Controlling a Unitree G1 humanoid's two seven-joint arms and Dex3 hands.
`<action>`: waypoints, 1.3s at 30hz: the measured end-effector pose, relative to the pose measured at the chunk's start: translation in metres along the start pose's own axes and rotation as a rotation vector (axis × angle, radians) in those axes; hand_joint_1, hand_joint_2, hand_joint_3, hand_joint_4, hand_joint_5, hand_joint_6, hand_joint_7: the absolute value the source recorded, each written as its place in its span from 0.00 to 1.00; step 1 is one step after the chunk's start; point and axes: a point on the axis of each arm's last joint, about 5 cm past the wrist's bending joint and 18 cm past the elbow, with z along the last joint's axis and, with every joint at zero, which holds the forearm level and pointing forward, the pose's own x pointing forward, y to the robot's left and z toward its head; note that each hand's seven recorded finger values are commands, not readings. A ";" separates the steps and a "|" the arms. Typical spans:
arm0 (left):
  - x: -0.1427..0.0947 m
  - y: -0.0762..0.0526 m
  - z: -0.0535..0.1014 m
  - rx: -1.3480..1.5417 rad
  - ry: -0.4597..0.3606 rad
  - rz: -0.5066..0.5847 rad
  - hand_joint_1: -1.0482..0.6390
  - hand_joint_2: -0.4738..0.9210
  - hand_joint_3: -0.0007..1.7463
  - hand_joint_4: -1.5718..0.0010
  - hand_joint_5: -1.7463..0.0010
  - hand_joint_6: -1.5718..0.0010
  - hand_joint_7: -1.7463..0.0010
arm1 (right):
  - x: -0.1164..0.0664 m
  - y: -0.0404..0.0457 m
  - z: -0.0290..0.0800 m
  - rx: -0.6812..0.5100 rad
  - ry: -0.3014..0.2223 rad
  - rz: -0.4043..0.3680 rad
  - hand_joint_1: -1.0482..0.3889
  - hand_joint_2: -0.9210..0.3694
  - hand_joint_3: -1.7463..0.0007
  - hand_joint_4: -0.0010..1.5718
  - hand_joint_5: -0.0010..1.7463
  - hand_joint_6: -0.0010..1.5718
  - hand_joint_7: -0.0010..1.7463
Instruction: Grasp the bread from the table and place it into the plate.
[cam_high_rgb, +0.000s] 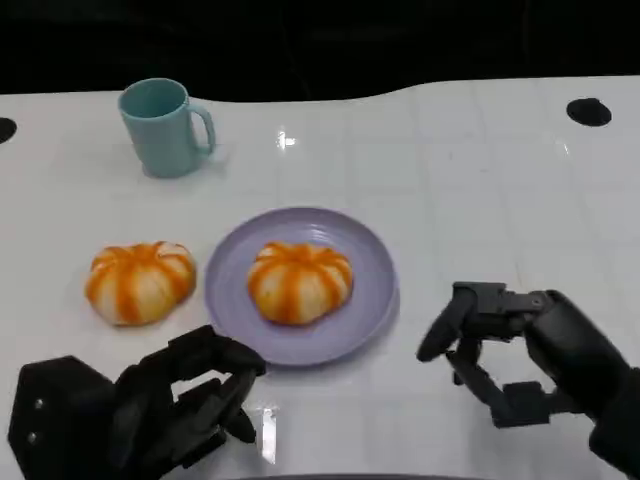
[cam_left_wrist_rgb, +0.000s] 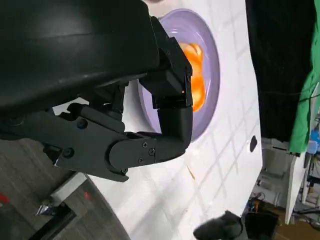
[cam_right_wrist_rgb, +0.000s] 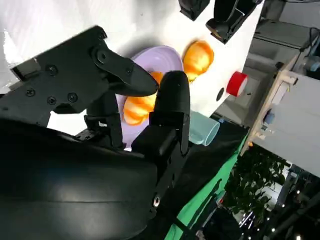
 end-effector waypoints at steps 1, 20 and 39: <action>0.000 0.000 0.000 -0.001 0.001 0.000 0.35 1.00 0.25 0.62 0.00 0.60 0.26 | -0.003 -0.0008 0.000 -0.003 0.006 -0.002 0.64 0.34 0.30 0.49 1.00 0.45 0.82; 0.000 0.002 0.001 0.002 -0.001 0.007 0.35 1.00 0.25 0.61 0.02 0.59 0.28 | -0.035 0.0038 0.004 0.039 0.155 -0.116 0.59 0.28 0.36 0.55 1.00 0.41 0.91; -0.001 0.005 -0.001 0.011 -0.030 0.017 0.36 1.00 0.24 0.61 0.02 0.58 0.29 | -0.042 0.0081 -0.009 -0.004 0.154 -0.139 0.59 0.32 0.33 0.59 1.00 0.47 0.93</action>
